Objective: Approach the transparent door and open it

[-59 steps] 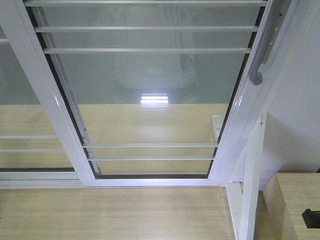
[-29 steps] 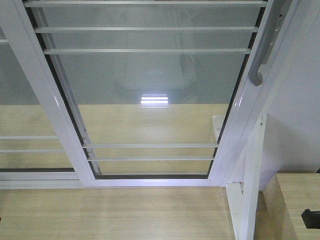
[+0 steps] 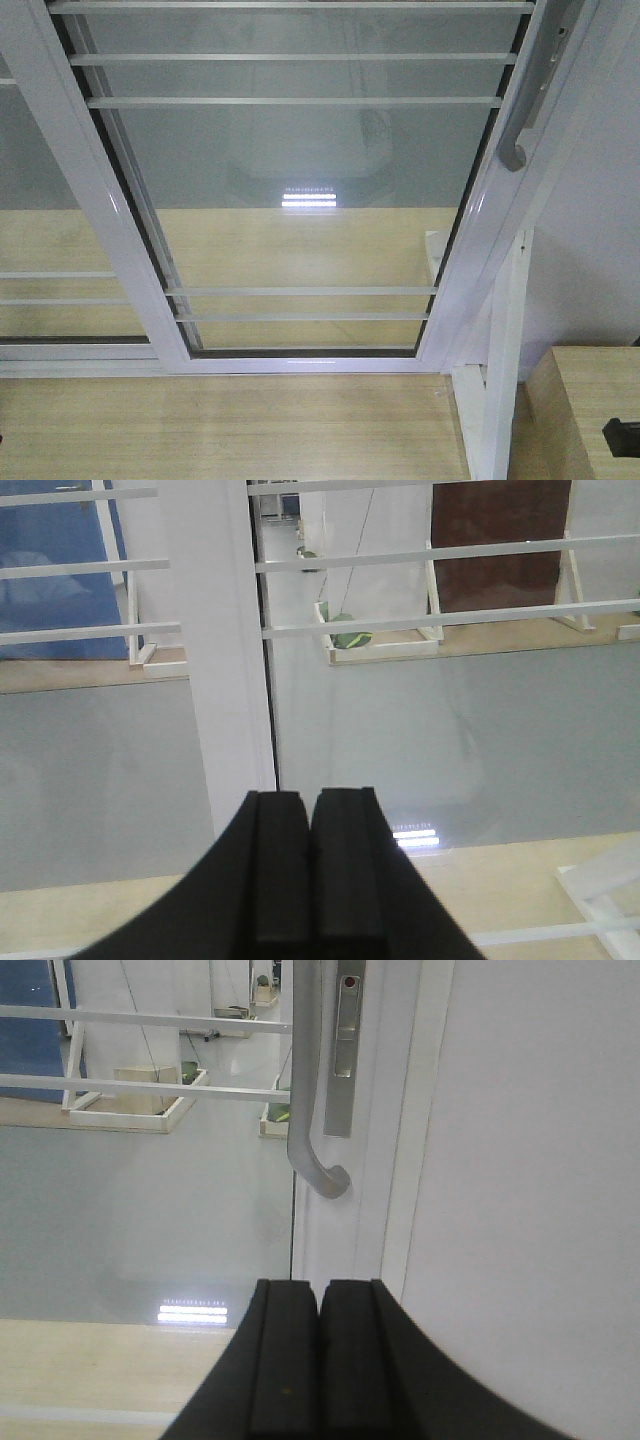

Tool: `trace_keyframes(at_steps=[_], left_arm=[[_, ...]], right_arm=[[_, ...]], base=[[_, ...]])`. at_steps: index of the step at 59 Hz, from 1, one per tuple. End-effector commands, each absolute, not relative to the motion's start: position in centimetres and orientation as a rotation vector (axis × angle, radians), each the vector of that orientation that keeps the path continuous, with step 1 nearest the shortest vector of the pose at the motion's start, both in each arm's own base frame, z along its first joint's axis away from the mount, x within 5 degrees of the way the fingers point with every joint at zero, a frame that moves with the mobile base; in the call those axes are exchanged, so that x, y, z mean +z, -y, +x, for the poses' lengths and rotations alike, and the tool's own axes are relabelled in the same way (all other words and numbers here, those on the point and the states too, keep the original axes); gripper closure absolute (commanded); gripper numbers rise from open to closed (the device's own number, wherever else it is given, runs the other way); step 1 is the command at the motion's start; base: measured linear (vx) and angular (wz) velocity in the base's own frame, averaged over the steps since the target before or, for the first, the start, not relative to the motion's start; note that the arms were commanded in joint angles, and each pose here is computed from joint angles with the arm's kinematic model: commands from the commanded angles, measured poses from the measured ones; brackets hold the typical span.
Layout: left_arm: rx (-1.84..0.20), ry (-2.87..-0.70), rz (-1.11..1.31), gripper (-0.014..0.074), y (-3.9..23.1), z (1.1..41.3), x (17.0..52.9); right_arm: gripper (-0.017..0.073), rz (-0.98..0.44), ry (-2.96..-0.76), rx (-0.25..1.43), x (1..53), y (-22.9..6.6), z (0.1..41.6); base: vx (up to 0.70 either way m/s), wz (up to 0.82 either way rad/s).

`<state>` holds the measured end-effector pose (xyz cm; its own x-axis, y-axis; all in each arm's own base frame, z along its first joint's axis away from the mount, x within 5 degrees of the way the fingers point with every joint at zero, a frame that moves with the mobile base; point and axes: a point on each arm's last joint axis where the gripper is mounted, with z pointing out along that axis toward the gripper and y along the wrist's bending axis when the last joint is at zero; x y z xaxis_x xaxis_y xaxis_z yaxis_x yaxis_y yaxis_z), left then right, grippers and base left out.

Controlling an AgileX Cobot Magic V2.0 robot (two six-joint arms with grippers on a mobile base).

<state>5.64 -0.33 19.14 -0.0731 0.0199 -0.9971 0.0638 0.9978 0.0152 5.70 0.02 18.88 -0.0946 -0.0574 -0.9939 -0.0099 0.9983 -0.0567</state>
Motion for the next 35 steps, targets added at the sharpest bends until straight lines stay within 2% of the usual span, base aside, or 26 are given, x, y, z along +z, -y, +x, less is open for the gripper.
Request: trace_keyframes(at_steps=[1, 12, 22, 27, 35], left_arm=[[-0.061, -1.580, 0.060, 0.0599, 0.4, 5.9, 19.0], [-0.086, -1.492, 0.042, 0.0599, 0.5, 5.8, 19.9], [-0.143, -1.303, 0.002, 0.0599, 0.5, 5.5, 21.8], [-0.226, -1.196, -0.055, 0.0599, 0.4, 5.2, 23.1], [-0.212, -1.155, -0.031, 0.0599, 0.5, 4.7, 26.0]], right_arm=[[0.0567, -0.045, -1.589, -0.040, 19.4, 0.0, 5.9], [0.0567, -0.044, -1.515, -0.040, 20.0, 0.0, 5.9], [0.0567, -0.042, -1.394, -0.041, 21.2, 0.0, 5.8], [0.0567, -0.033, -1.269, -0.033, 23.1, -0.1, 5.4], [0.0564, -0.032, -1.252, -0.036, 27.5, 0.0, 4.5]], base=[[0.00, 0.00], [0.00, 0.00], [0.00, 0.00], [0.00, 0.00], [0.00, 0.00]])
